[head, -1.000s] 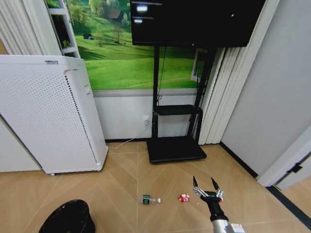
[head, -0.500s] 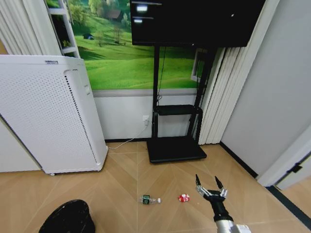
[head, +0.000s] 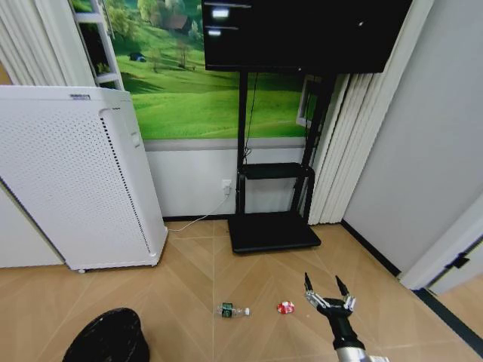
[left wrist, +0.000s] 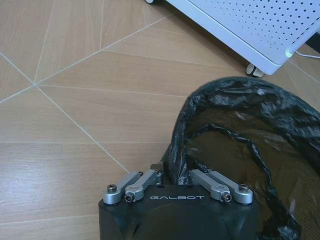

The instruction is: Pick up the trash bin and place the garbage on the floor into it.

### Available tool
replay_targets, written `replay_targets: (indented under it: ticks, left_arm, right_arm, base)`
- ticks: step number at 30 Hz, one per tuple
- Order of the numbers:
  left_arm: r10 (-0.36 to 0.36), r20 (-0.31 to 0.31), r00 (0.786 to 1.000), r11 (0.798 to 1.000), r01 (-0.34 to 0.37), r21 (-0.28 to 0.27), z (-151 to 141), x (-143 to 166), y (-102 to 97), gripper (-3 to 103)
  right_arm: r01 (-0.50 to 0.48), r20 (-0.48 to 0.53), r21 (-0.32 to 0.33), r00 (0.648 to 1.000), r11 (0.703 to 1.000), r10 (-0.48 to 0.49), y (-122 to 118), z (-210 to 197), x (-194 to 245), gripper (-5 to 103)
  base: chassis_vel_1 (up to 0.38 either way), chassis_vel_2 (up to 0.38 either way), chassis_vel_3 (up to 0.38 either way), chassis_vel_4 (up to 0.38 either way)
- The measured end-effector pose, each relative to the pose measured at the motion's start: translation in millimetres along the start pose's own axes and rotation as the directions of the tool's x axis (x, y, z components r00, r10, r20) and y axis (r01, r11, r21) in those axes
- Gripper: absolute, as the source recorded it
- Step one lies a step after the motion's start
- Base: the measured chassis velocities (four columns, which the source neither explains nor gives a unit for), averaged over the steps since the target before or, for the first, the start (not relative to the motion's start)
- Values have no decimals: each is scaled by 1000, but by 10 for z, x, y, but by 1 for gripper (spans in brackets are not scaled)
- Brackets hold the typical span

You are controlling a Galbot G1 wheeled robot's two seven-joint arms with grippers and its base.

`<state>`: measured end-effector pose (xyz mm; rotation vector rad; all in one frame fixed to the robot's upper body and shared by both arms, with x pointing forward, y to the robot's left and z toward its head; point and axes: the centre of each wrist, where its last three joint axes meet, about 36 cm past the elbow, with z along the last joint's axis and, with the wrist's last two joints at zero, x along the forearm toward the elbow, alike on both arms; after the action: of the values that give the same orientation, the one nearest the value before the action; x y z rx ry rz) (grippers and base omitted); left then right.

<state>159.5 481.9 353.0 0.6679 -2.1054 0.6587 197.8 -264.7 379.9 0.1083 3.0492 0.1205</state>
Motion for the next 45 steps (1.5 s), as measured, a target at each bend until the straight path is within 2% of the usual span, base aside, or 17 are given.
replay_targets:
  ticks: [1, 5, 14, 16, 17, 19, 20, 21, 22, 23, 24, 25, 26, 30, 32, 35, 45]
  left_arm:
    - [6, 14, 1000, 1000, -6, -8, 10, 25, -15, 12]
    - [21, 32, 999, 1000, -20, -16, 15, 58, -35, 4]
    - [40, 89, 995, 999, -38, -25, 45, 93, 4, 2]
    - [70, 163, 984, 997, -62, -53, 27, 169, -13, 2]
    - [70, 163, 984, 997, -62, -53, 27, 169, -13, 2]
    - [99, 245, 964, 992, -77, -98, 12, 256, -53, 2]
    - [99, 245, 964, 992, -77, -98, 12, 256, -53, 2]
    - [105, 315, 943, 988, -63, -141, 7, 292, -70, 2]
    - [105, 315, 943, 988, -63, -141, 7, 292, -70, 2]
    - [123, 400, 908, 978, -41, -207, -7, 336, -69, 2]
    - [149, 445, 883, 968, -39, -246, -37, 404, -93, 2]
    - [172, 467, 868, 965, -53, -257, -60, 483, -143, 2]
    - [172, 467, 868, 965, -53, -257, -60, 483, -143, 2]
    - [250, 513, 821, 957, -128, -261, -148, 785, -413, 2]
    - [252, 521, 815, 956, -126, -265, -148, 815, -450, 2]
    - [254, 530, 809, 956, -124, -267, -130, 844, -494, 2]
    - [239, 530, 814, 959, -114, -258, -97, 818, -509, 2]
  right_arm:
    - [-8, -1, -5, 1000, 1000, 8, 8, 9, -3, 100]
    - [-14, -4, -5, 1000, 1000, 14, 5, 26, -5, 100]
    - [-14, -3, 0, 1000, 1000, 14, -13, 19, -15, 100]
    - [-25, -2, -10, 1000, 1000, 25, -1, 24, -17, 100]
    - [-25, -2, -10, 1000, 1000, 25, -1, 24, -17, 100]
    - [-31, 5, -11, 1000, 999, 31, 5, 40, -21, 100]
    - [-31, 5, -11, 1000, 999, 31, 5, 40, -21, 100]
    - [-31, 11, -11, 999, 999, 31, 7, 56, -22, 100]
    - [-31, 11, -11, 999, 999, 31, 7, 56, -22, 100]
    - [-26, 13, 3, 1000, 1000, 26, 3, 77, -23, 100]
    - [-18, 7, 24, 1000, 1000, 18, -5, 89, -22, 100]
    - [-10, -4, 40, 1000, 999, 10, -11, 94, -22, 100]
    - [-10, -4, 40, 1000, 999, 10, -11, 94, -22, 100]
    - [38, -51, 81, 998, 996, -34, -3, 115, -29, 100]
    - [52, -60, 84, 997, 995, -47, 21, 119, -37, 100]
    - [62, -62, 80, 996, 995, -57, 51, 124, -53, 100]
    - [66, -76, 84, 995, 994, -60, 23, 204, -52, 100]
  base:
    - [0, 0, 0, 0]
    - [0, 0, 0, 0]
    - [0, 0, 0, 0]
    - [0, 0, 0, 0]
    - [0, 0, 0, 0]
    - [0, 0, 0, 0]
    - [0, 0, 0, 0]
    - [0, 0, 0, 0]
    - [0, 0, 0, 0]
    - [0, 0, 0, 0]
    - [0, 0, 0, 0]
    - [0, 0, 0, 0]
    - [0, 0, 0, 0]
    - [0, 0, 0, 0]
    - [0, 0, 0, 0]
    - [0, 0, 0, 0]
    - [88, 97, -97, -103]
